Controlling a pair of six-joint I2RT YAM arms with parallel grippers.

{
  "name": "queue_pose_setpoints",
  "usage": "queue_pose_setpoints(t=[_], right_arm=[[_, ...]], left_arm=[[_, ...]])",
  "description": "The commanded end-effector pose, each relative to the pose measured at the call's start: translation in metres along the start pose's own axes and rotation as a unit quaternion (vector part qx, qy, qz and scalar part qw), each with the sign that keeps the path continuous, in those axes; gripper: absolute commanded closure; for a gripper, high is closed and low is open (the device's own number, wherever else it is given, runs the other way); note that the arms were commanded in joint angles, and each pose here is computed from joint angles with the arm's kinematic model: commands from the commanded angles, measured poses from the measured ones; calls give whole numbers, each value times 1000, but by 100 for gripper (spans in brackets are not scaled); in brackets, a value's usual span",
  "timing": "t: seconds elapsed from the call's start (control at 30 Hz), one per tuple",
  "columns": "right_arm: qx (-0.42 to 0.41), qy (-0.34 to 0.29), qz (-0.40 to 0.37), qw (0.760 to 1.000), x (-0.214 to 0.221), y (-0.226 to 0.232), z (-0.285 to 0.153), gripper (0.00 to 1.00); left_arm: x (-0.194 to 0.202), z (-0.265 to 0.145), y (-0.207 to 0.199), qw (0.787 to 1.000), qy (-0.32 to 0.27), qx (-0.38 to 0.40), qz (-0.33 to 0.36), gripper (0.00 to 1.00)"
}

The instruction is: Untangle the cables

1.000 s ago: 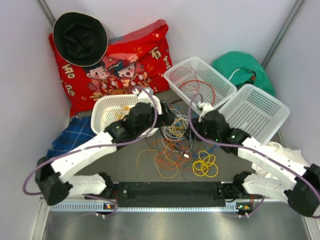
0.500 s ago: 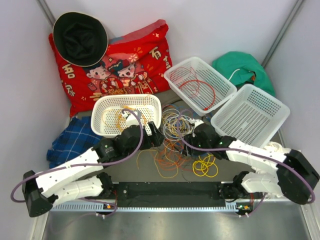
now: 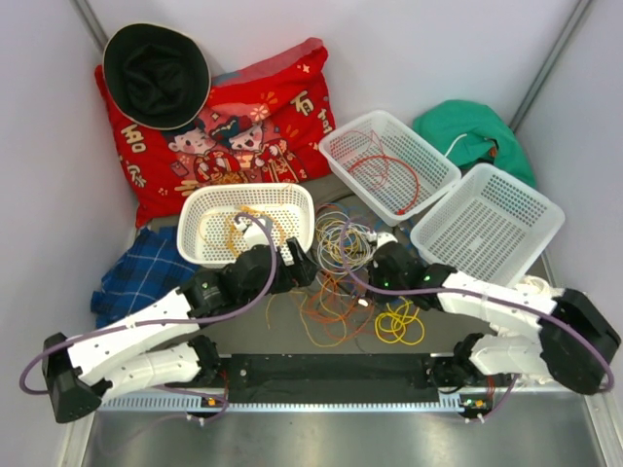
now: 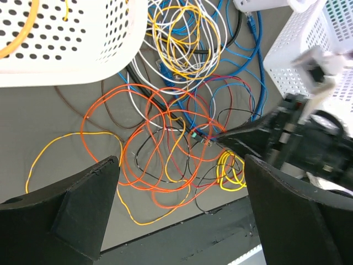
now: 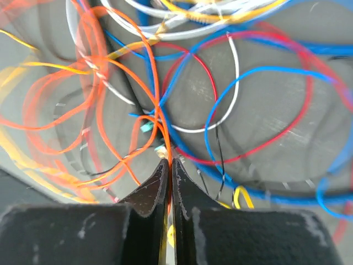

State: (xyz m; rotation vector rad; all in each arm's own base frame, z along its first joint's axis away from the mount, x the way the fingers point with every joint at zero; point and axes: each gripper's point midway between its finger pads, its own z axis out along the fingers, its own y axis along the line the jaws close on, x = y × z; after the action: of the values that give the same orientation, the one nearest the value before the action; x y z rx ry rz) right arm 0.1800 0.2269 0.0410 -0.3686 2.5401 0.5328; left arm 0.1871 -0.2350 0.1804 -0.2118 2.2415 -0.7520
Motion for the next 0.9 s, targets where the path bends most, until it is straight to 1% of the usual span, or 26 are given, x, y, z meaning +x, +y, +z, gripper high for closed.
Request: queue_pose_setpoints(t=[0.0,0.03,0.07,0.13,0.17,0.2,0.27,0.3,0.33,0.37,0.4,0.47,0.5,0.57,0.6,0.67,0.73,0.8,0.87], right_arm=[[-30,-117,-22,992,-76,37,-67,100],[-40,-148,-23,988,-89,42,-90,100],[-39,-157,-32,986,-95,42,-106,100],[-59,-214,-36,974,-126,54,-153,100],[-61,-228,-39,971,-134,57,-167,100],[-66,-244,-40,967,-145,61,-191,100],[-64,-255,-47,964,-155,63,-211,100],[-72,-271,-46,959,-165,68,-230,100],[-71,-269,-49,959,-164,67,-236,100],[-76,-276,-49,957,-167,69,-245,100],[-89,-290,-48,952,-173,74,-260,100],[-102,-299,-48,948,-176,78,-275,100],[-119,-309,-50,942,-180,84,-289,100],[-130,-311,-52,940,-182,88,-299,100],[-140,-314,-54,938,-184,93,-306,100],[-149,-313,-54,936,-184,96,-314,100],[-165,-323,-52,931,-185,100,-327,100],[-179,-333,-51,925,-187,103,-339,100],[-177,-332,-52,925,-186,102,-341,100]], left_arm=[[-12,-6,-5,1000,-25,8,3,1],[-15,-8,-5,1000,-28,9,4,1],[-18,-9,-7,999,-34,11,8,1],[-29,-13,-10,998,-53,12,11,1],[-34,-14,-11,998,-63,13,15,1],[-40,-16,-13,997,-77,17,14,1],[-54,-20,-22,994,-105,34,24,1],[-61,-24,-27,992,-118,45,27,1],[-68,-30,-32,989,-132,58,29,1],[-72,-32,-34,987,-142,65,46,1],[-84,-41,-45,981,-165,91,42,1],[-94,-47,-47,974,-193,101,65,1],[-104,-55,-50,968,-215,112,61,1],[-112,-59,-45,962,-241,106,68,1],[-121,-69,-53,954,-263,129,61,1],[-117,-70,-55,949,-268,149,77,1],[-119,-76,-59,941,-282,172,70,1],[-116,-74,-62,940,-277,183,71,1],[-112,-71,-66,941,-270,193,72,1]])
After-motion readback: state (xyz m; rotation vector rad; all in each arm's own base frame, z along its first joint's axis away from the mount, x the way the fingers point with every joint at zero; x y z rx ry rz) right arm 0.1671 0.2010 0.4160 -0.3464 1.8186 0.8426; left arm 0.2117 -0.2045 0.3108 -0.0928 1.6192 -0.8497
